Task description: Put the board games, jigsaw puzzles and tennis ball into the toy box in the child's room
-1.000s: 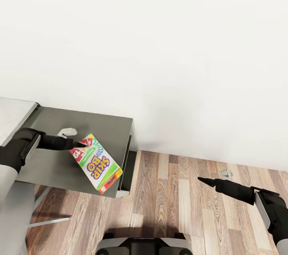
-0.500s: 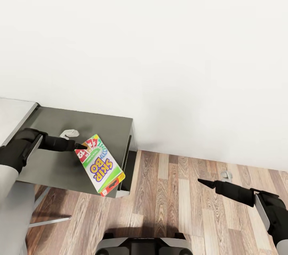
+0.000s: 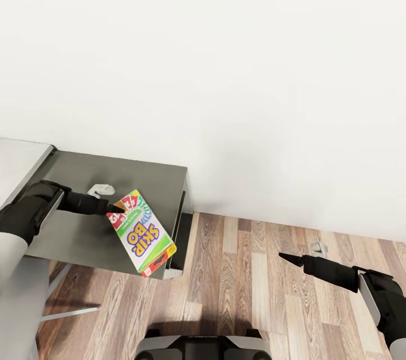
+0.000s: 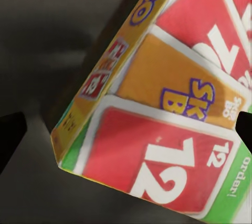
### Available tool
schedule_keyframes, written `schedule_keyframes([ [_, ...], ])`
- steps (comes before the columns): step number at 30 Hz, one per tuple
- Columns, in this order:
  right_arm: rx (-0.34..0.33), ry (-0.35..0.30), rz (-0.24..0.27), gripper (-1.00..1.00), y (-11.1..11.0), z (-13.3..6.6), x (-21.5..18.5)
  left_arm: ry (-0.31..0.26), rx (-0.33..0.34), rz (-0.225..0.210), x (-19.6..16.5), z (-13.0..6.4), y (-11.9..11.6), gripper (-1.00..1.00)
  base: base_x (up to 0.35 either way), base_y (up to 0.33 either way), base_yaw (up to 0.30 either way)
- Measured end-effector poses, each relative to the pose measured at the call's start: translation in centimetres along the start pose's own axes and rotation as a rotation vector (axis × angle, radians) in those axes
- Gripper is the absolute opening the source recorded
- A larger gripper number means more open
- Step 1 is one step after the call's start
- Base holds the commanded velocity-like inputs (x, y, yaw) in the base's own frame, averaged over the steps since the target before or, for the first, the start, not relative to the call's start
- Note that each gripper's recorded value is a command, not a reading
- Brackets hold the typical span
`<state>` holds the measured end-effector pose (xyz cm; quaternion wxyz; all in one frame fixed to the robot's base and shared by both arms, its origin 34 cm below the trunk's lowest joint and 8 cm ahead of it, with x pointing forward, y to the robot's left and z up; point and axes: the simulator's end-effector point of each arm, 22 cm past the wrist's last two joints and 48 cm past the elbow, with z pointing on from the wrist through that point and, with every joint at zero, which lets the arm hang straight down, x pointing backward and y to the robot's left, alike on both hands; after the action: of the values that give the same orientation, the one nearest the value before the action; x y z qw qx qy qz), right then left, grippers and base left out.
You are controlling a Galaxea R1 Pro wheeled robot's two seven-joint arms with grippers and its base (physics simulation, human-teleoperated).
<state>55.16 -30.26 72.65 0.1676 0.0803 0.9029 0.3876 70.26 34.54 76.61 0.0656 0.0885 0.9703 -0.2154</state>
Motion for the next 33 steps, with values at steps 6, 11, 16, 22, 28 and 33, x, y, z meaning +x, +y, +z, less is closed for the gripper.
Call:
schedule_keyframes([
  [6,0.000,0.000,0.000,1.00,0.0,0.0,0.0,0.005,0.041,-0.003,0.2,0.0,-0.7,1.00,0.000,0.000,0.000],
  [11,0.001,0.001,0.001,1.00,-0.1,0.0,0.0,0.015,0.106,-0.019,0.6,0.4,-2.1,1.00,0.000,0.000,0.000],
  [16,0.001,0.001,0.001,1.00,-0.1,0.0,0.0,0.017,0.114,-0.020,0.7,0.4,-2.3,1.00,0.000,0.000,0.000],
  [22,0.001,0.001,0.001,1.00,-0.1,0.0,0.0,0.016,0.117,-0.021,0.7,0.4,-2.4,1.00,0.000,0.000,0.000],
  [28,0.001,0.001,0.001,1.00,-0.1,0.0,0.0,0.015,0.121,-0.022,0.6,0.4,-2.4,1.00,0.000,0.000,0.000],
  [33,0.001,0.001,0.001,1.00,-0.1,0.0,0.0,0.014,0.158,-0.019,0.6,0.3,-3.3,1.00,0.000,0.000,0.000],
])
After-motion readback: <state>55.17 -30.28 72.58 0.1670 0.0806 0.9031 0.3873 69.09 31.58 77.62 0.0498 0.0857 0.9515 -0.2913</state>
